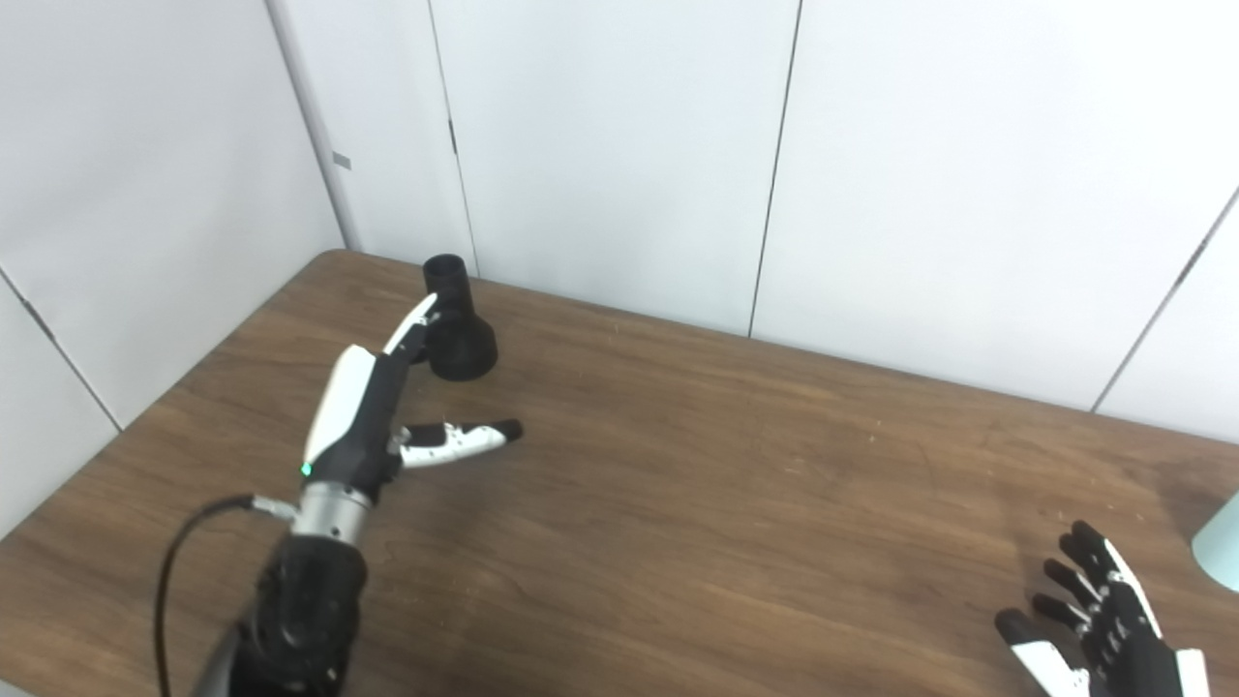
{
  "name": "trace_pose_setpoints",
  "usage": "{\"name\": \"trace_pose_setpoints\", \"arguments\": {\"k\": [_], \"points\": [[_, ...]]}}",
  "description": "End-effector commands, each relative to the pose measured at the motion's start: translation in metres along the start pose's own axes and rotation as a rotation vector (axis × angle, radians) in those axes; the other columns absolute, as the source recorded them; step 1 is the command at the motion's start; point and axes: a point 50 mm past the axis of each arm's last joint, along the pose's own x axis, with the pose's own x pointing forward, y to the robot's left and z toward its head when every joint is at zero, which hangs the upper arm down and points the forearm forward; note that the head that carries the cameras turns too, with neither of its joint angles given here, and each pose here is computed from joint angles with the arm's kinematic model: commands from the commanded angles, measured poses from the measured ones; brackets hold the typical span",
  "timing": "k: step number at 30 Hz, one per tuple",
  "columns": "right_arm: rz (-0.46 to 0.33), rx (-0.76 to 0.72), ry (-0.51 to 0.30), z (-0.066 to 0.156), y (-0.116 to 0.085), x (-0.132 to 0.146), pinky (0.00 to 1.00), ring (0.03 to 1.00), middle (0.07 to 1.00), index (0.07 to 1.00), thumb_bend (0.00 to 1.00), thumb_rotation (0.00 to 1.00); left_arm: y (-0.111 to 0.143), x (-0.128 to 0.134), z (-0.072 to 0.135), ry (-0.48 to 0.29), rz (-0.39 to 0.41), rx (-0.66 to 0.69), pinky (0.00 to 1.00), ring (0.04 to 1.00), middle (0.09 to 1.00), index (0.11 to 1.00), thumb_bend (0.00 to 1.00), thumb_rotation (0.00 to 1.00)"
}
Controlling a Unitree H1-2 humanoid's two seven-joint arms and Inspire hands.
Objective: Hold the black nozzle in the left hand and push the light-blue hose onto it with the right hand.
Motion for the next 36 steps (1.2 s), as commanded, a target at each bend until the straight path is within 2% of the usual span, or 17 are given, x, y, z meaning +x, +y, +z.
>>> {"name": "trace_pose_setpoints", "arguments": {"k": [1, 9, 14, 21, 25, 36], "points": [[0.004, -0.006, -0.048, 0.007, -0.004, 0.003, 0.73, 0.839, 0.885, 0.891, 0.83, 0.59, 0.017, 0.014, 0.009, -0.025, 0.042, 0.046, 0.85, 0.891, 0.882, 0.885, 0.83, 0.24], [0.007, -0.006, -0.046, 0.005, -0.003, 0.005, 0.74, 0.838, 0.884, 0.89, 0.84, 0.59, 0.038, 0.042, -0.017, 0.046, 0.106, 0.019, 0.82, 0.893, 0.888, 0.902, 0.84, 0.29], [0.01, -0.007, -0.051, 0.006, -0.002, 0.006, 0.74, 0.839, 0.884, 0.89, 0.84, 0.59, 0.041, 0.051, -0.027, 0.071, 0.119, 0.014, 0.84, 0.897, 0.885, 0.898, 0.85, 0.32], [0.017, 0.0, -0.052, 0.004, -0.001, 0.006, 0.74, 0.838, 0.884, 0.889, 0.84, 0.59, 0.035, 0.069, -0.033, 0.083, 0.09, 0.058, 0.85, 0.898, 0.882, 0.893, 0.85, 0.31], [0.025, 0.004, -0.053, 0.003, 0.001, 0.007, 0.75, 0.839, 0.883, 0.888, 0.84, 0.59, 0.032, 0.078, -0.034, 0.086, 0.069, 0.059, 0.77, 0.89, 0.88, 0.893, 0.86, 0.32], [0.037, -0.015, -0.065, 0.004, 0.004, 0.008, 0.75, 0.846, 0.887, 0.893, 0.84, 0.6, 0.015, 0.099, -0.039, 0.108, 0.033, 0.072, 0.85, 0.889, 0.882, 0.88, 0.84, 0.31]]}}
